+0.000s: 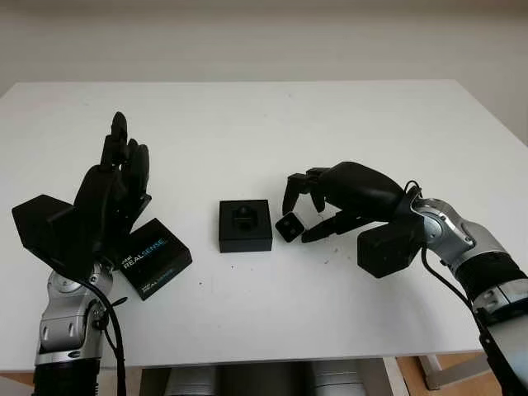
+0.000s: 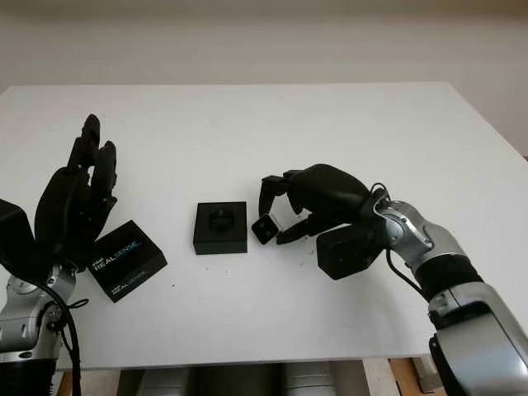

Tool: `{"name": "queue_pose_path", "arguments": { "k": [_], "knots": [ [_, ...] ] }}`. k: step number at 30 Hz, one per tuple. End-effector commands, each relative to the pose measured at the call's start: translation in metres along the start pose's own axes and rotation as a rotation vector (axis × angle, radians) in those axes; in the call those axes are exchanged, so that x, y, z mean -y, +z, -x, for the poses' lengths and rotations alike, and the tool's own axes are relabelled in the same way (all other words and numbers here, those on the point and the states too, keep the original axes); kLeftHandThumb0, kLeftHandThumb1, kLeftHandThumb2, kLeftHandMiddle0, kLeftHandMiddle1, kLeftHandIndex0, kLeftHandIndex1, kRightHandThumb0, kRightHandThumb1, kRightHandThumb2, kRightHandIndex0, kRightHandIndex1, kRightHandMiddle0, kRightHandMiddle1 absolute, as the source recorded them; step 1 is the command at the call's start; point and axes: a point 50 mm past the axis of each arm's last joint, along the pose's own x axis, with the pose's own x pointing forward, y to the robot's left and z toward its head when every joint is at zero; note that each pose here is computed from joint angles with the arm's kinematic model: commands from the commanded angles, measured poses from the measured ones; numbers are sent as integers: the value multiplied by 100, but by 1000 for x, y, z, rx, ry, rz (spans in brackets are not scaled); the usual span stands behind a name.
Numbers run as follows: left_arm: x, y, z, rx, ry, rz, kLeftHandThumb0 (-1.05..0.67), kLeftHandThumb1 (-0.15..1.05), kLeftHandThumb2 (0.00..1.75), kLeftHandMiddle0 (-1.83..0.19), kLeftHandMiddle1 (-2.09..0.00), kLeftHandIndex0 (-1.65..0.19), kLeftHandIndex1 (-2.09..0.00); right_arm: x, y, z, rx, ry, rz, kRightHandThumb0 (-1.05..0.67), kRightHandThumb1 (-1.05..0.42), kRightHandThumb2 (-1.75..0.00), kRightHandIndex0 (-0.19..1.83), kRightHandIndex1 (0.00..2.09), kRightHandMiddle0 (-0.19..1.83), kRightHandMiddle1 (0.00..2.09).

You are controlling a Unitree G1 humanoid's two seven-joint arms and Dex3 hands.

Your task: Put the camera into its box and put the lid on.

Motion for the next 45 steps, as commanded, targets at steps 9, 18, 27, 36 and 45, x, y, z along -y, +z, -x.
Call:
{"name": "queue_pose_path", "arguments": {
  "k": [9,18,27,36,45],
  "knots": [
    [-3,3,1,4,-7,-9,-72,105,56,19,0,19,0,8,-6,1,-53,-35,-107,-39,-103,-5,37,174,35,154],
    [-3,3,1,0,-8,-16,-73,105,57,19,0,19,0,11,-12,0,-120,-67,-365,-41,-104,-6,32,180,31,166],
    [-3,3,3,-2,-5,-14,-73,105,57,19,0,19,0,11,-4,-3,-79,-131,-438,-45,-105,-7,29,183,31,168],
    [-4,2,4,-2,-3,-19,-73,105,56,19,0,19,0,9,3,-6,-31,-195,-437,-45,-103,-5,-1,83,27,161],
    [-3,2,3,-1,5,-14,-74,105,56,19,0,19,0,0,9,-11,-30,-261,-517,-45,-104,-6,12,28,29,157]
  ]
}}
